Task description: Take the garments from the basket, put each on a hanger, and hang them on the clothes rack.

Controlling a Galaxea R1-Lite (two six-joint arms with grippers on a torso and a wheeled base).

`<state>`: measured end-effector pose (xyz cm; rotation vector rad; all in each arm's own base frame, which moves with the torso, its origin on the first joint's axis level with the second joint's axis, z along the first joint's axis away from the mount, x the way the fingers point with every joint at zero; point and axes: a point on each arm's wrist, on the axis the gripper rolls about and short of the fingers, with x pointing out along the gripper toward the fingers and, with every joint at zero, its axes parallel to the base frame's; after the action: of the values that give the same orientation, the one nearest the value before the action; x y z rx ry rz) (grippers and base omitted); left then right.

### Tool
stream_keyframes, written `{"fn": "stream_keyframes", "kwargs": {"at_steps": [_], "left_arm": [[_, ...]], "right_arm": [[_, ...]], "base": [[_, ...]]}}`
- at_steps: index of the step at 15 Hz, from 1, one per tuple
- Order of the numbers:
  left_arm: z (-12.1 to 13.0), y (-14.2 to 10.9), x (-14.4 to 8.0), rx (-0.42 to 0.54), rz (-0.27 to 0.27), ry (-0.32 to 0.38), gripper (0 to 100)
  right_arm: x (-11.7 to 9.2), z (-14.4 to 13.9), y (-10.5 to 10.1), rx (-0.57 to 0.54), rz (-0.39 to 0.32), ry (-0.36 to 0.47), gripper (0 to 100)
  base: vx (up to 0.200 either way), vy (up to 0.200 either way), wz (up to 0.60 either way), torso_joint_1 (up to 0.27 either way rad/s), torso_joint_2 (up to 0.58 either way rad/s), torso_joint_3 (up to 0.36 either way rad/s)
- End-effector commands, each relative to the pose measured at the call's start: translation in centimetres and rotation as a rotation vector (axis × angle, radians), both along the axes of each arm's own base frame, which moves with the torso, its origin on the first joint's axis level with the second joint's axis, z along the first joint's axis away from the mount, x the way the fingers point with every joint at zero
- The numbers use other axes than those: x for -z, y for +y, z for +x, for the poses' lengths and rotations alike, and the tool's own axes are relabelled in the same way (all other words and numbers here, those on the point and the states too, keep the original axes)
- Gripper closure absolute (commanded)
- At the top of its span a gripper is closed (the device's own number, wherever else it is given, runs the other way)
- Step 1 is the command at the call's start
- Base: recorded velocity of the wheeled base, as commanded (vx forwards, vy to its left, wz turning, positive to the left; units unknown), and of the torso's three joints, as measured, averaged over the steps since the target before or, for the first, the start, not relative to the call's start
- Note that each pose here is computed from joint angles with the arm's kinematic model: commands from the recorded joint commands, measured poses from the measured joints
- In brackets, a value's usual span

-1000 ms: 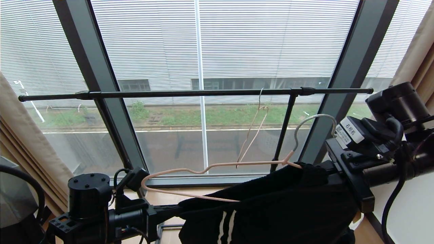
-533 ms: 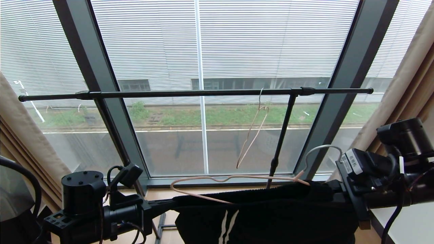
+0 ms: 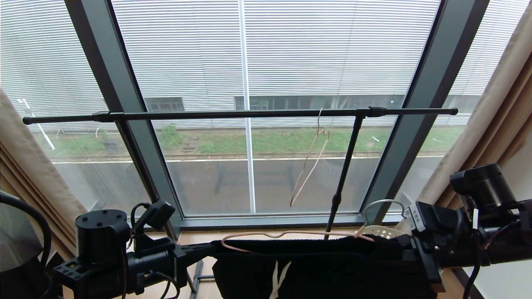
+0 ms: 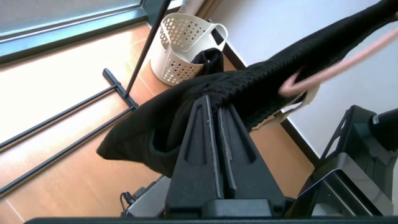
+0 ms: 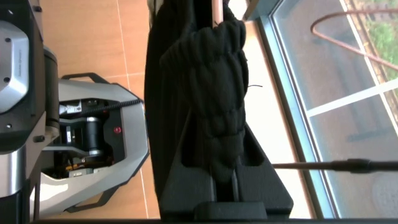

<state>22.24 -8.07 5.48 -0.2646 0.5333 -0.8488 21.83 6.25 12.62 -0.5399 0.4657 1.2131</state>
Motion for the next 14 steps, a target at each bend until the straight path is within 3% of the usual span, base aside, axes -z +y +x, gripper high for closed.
{"fn": "stream_keyframes", "kwargs": {"at_steps": [1,14], "left_arm": [[-0.1,0.0,-0.1,-0.001,-0.002,-0.005,100],[-0.4,0.0,-0.8,0.004,-0.009,-0.032,100]], "right_arm": [[0.5,0.2,0.1,0.02,-0.04,0.012,100],[1.9,0.7,0.7,0.039,-0.128,0.046,100]], "base": [[0.0,0.0,0.0,0.0,0.0,0.0],[0.0,0.0,0.0,0.0,0.0,0.0]]}}
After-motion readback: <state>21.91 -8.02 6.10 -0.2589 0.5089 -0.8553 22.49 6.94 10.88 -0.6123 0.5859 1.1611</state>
